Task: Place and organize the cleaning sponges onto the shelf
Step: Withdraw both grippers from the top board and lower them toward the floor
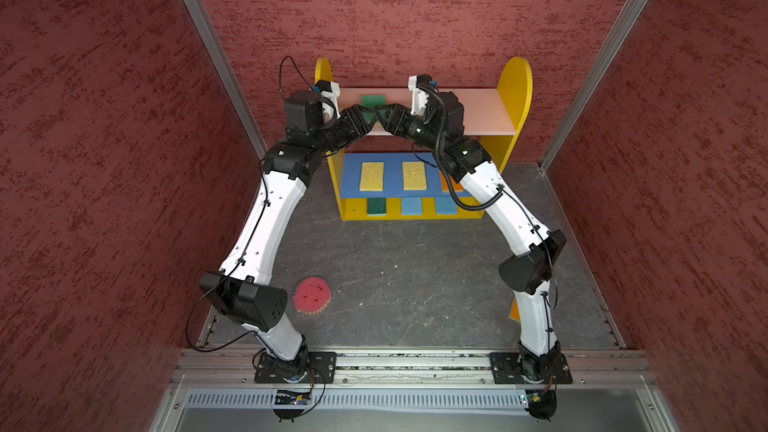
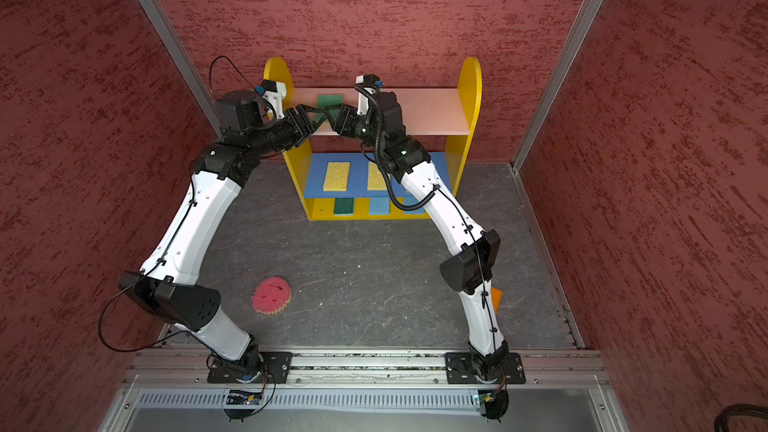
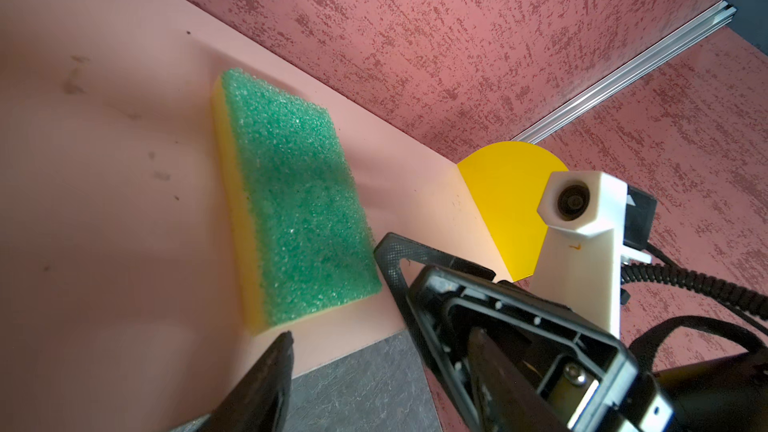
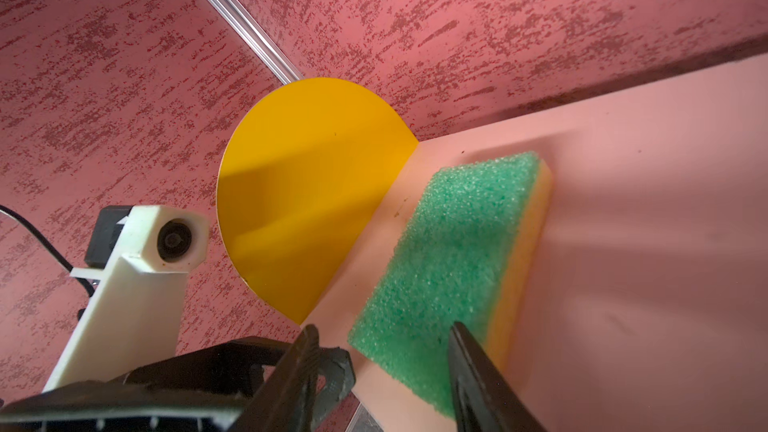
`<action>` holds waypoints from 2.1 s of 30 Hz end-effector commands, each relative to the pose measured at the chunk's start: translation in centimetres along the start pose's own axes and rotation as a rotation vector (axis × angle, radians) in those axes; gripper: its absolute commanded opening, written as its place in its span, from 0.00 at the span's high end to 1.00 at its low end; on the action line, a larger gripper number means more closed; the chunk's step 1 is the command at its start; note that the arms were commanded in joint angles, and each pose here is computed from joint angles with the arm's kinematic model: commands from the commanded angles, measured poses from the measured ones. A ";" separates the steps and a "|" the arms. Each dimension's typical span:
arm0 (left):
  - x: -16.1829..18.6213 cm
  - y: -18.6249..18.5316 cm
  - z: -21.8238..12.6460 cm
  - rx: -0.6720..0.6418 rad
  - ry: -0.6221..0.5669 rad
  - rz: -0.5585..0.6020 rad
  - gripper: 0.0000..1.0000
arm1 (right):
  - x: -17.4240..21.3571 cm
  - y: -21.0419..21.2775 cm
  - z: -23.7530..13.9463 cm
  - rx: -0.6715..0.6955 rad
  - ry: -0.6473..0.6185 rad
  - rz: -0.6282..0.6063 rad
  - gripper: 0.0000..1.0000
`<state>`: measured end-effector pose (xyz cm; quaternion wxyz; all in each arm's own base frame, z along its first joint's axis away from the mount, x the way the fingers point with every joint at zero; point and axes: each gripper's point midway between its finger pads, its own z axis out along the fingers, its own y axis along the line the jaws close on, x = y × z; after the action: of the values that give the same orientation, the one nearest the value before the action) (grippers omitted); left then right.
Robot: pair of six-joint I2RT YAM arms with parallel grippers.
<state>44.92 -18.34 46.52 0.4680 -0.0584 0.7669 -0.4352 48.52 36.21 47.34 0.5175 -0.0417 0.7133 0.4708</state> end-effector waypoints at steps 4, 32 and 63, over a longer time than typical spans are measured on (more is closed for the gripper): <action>-0.6 0.0 -0.2 -0.011 -0.009 0.026 0.34 | -5.3 2.0 -6.8 0.059 -0.178 -0.077 0.46; -1.0 0.9 0.8 -0.028 -0.012 0.006 0.34 | -4.2 0.2 -10.8 0.108 -0.213 -0.076 0.71; 13.8 11.5 -23.2 -0.569 -0.119 -0.017 0.26 | 29.1 1.4 -11.9 0.209 0.395 -0.385 0.54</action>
<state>24.28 -5.72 36.76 0.5054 -0.1788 0.8075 -0.2459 26.97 39.94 28.18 0.4618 -0.2058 0.8165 0.2790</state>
